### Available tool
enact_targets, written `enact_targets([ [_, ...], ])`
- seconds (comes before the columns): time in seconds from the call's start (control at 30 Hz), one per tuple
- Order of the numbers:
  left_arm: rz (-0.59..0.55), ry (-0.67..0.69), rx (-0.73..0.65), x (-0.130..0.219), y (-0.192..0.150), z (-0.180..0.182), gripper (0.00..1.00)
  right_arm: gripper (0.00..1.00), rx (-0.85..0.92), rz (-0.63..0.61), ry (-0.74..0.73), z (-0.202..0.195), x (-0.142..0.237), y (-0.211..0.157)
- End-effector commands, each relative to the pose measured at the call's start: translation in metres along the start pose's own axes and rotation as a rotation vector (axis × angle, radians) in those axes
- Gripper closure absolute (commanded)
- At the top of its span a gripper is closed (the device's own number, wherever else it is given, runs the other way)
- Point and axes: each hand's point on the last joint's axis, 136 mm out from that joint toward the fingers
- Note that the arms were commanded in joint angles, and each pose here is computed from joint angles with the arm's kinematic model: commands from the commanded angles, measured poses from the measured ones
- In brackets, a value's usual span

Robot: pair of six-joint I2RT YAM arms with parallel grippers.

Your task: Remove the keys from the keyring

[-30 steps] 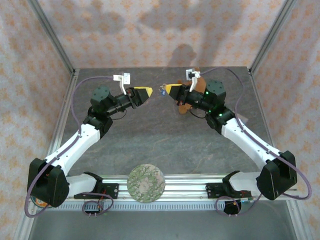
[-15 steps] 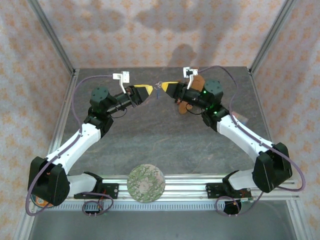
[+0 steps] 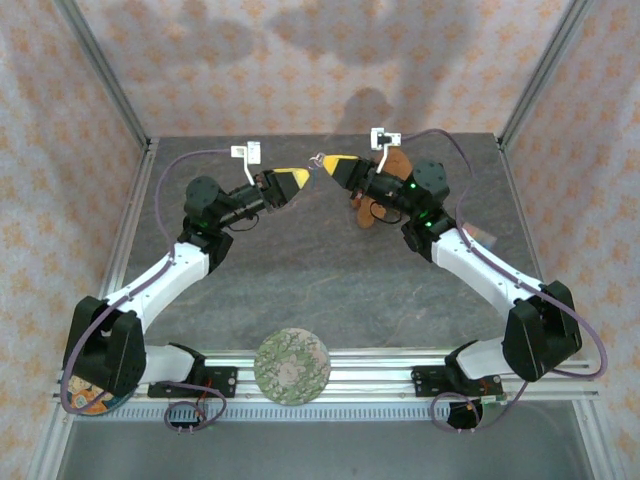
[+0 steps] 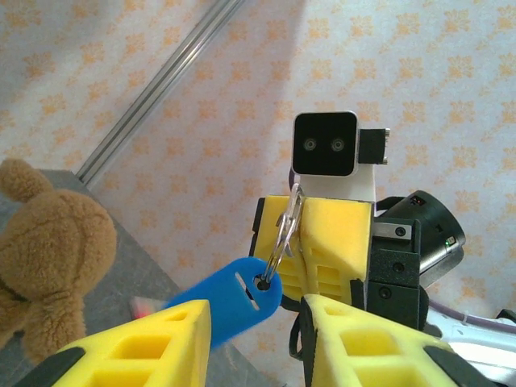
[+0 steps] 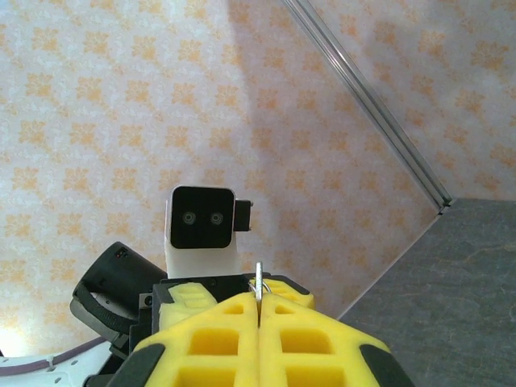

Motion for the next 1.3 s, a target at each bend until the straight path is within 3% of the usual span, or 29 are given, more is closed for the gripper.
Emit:
enact_targets([
  [0.0, -0.020, -0.041, -0.062, 0.005, 0.007, -0.020, 0.64, 1.00, 0.033, -0.046, 0.066, 0.017, 0.000, 0.016],
  [0.4, -0.037, -0.070, -0.065, 0.003, 0.014, -0.028, 0.72, 1.00, 0.013, -0.035, 0.088, 0.020, -0.001, 0.011],
  [0.87, -0.049, -0.065, -0.082, 0.003, 0.020, -0.033, 0.68, 1.00, -0.004, -0.011, 0.103, 0.021, -0.006, 0.002],
  [1.27, -0.053, -0.075, -0.092, 0.002, 0.023, -0.036, 0.83, 1.00, -0.009, -0.001, 0.102, 0.021, -0.007, -0.003],
])
Point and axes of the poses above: each hand's point on the last joint's axis, 136 mm out from that joint toward the fingers, its own x axis back along the fingers, its own z axis along the line the jaws close on, y = z × x, and after that the axes turned 6 degrees about x, right-handed
